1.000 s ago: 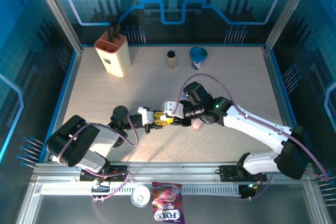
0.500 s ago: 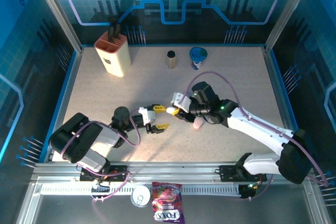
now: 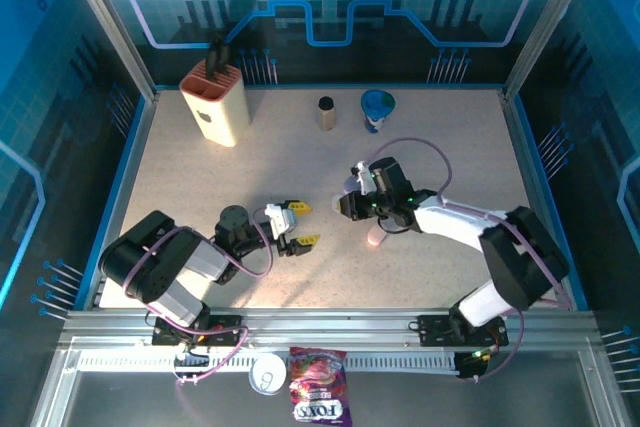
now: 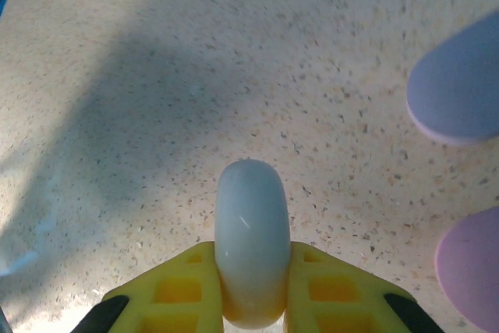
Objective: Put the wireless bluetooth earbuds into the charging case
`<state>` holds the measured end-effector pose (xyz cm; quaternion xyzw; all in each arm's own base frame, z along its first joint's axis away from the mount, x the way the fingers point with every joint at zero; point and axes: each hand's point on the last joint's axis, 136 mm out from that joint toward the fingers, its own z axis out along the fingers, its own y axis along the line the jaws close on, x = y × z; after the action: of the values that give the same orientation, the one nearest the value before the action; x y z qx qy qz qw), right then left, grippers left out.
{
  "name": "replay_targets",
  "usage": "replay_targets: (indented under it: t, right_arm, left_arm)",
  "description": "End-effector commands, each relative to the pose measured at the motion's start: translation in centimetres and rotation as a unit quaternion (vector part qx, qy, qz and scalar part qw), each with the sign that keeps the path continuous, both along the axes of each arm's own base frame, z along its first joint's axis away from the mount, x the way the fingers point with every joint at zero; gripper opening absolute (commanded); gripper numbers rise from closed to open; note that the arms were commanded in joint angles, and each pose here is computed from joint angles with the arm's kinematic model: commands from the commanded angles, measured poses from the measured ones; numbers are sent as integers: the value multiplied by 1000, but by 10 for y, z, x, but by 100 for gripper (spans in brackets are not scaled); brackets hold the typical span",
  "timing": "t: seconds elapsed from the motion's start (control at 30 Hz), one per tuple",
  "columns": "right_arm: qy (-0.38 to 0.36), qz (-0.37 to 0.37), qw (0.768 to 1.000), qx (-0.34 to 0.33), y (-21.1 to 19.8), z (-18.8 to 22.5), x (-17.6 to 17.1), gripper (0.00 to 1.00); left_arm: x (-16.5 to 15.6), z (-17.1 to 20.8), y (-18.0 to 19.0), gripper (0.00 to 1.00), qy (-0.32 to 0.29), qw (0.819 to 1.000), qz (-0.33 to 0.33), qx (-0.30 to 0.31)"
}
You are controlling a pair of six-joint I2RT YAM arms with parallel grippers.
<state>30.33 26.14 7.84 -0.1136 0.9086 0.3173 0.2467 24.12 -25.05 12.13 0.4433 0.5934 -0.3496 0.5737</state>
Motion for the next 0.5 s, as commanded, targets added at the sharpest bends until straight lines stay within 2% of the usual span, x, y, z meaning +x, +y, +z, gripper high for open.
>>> replay_targets:
  t: [0.0,0.13,0.2,0.3,0.47]
  right_arm:
    - [22,-30,998,51,16,2,15,13]
    - [47,-34,997,45,19,-21,17,15]
    - [51,-36,997,42,19,-26,17,21]
    - [42,-44,997,37,15,-23,21,35]
    - [-7,-43,999,26,3,5,27,62]
  left_arm:
    - [4,-5,2,71,15,1000,6,6]
    - [2,-11,2,72,28,999,3,17]
    - [2,-14,3,73,35,999,2,26]
    - [1,-18,4,73,45,998,0,45]
    - [2,-19,6,76,59,996,6,73]
